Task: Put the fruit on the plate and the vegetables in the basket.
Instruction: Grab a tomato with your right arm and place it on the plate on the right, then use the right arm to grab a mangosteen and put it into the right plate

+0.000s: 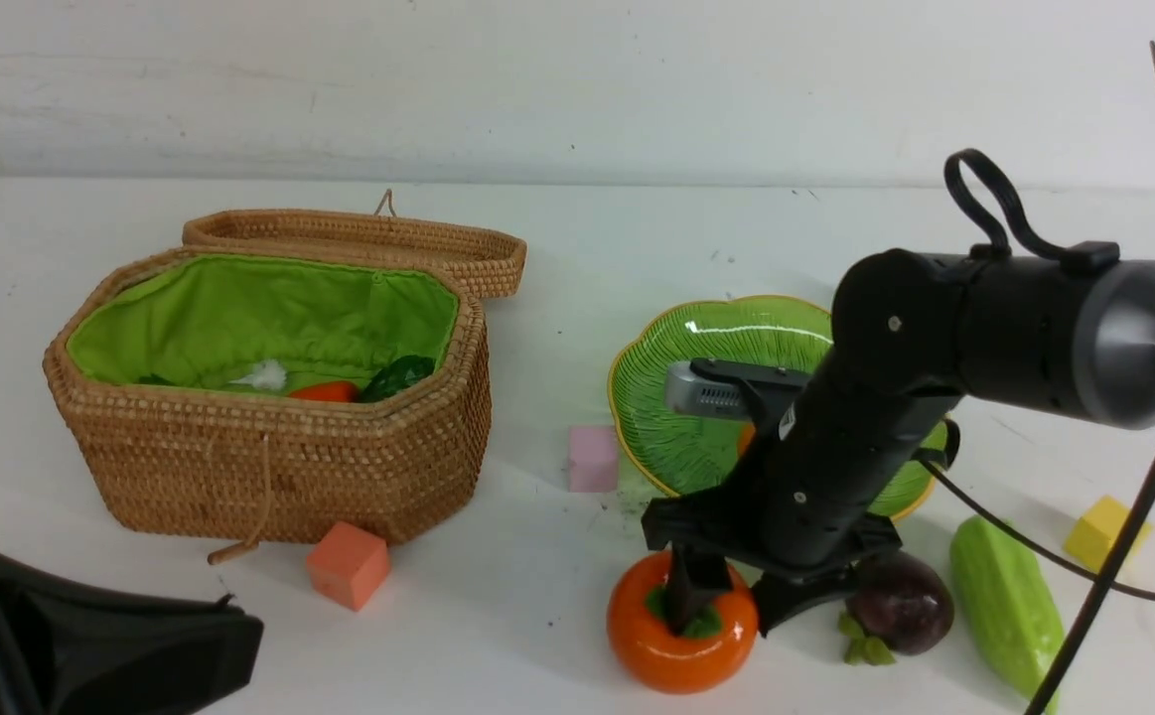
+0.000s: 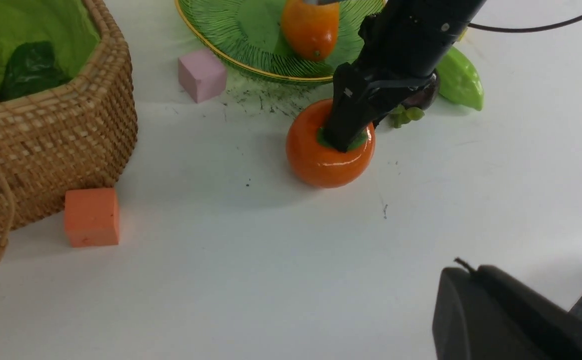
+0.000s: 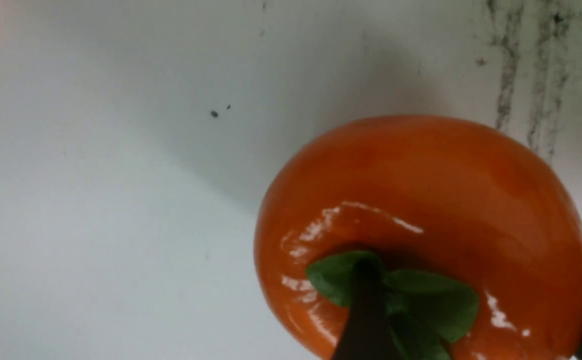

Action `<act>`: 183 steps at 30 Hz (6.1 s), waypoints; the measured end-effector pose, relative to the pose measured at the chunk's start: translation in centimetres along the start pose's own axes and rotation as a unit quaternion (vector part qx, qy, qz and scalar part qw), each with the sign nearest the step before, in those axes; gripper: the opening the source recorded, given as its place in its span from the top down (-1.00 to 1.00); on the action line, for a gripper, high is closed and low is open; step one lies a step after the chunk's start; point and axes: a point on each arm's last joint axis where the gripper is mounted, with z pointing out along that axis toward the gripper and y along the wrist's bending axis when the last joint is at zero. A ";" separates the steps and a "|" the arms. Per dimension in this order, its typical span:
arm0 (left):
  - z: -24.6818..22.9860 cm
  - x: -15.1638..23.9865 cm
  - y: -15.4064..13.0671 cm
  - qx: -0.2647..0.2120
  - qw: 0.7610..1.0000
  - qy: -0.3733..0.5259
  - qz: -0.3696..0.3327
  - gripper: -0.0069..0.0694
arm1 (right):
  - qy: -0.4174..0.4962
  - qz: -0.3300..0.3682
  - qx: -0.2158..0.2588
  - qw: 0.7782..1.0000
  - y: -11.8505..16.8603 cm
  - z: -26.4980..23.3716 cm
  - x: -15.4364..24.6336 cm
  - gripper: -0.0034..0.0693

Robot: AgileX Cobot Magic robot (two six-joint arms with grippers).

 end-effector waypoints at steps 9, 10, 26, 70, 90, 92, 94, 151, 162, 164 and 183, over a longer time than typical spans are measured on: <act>0.0 0.1 -0.2 0.013 1.000 0.006 0.005 0.85 | -0.005 -0.036 -0.003 0.999 0.1 -0.4 0.0 -0.42; 0.0 0.1 -0.3 0.014 1.000 0.007 0.004 0.85 | -0.007 -0.040 -0.002 0.999 0.2 -0.5 0.1 -0.41; 0.0 0.0 -0.3 0.018 1.000 0.001 0.007 0.85 | -0.021 -0.065 0.011 0.998 0.3 -2.9 1.0 -0.04; -0.1 -1.3 -0.6 0.026 0.995 -0.076 0.065 0.85 | -0.002 0.033 -0.018 0.999 -0.9 -0.5 0.3 -0.46; -0.1 -1.3 -0.6 0.029 0.995 -0.075 0.063 0.85 | 0.018 0.005 -0.085 0.996 -0.1 0.8 0.1 -0.50; -0.1 -1.3 -0.6 0.029 0.995 -0.075 0.063 0.85 | 0.019 0.013 -0.084 0.996 -0.2 0.8 0.1 -0.60; -0.1 -1.3 -0.6 0.029 0.995 -0.075 0.063 0.85 | 0.021 0.021 -0.083 0.996 -0.2 0.9 0.1 -0.72; -0.9 -3.8 0.4 -0.037 0.975 -0.213 0.053 0.83 | -0.308 -0.050 0.029 0.950 -3.5 -6.8 -7.7 -0.94; -0.8 -3.7 0.3 -0.022 0.978 -0.205 0.032 0.83 | -0.232 -0.085 0.034 0.968 -1.5 -15.8 -1.2 -0.10; -0.7 -3.6 0.2 -0.017 0.979 -0.202 0.025 0.83 | -0.202 -0.089 0.043 0.974 -1.7 -16.6 0.6 0.13; -0.4 -2.6 -1.0 0.042 0.984 -0.151 0.080 0.83 | -0.113 -0.027 0.081 0.990 -6.0 -7.7 4.6 -0.89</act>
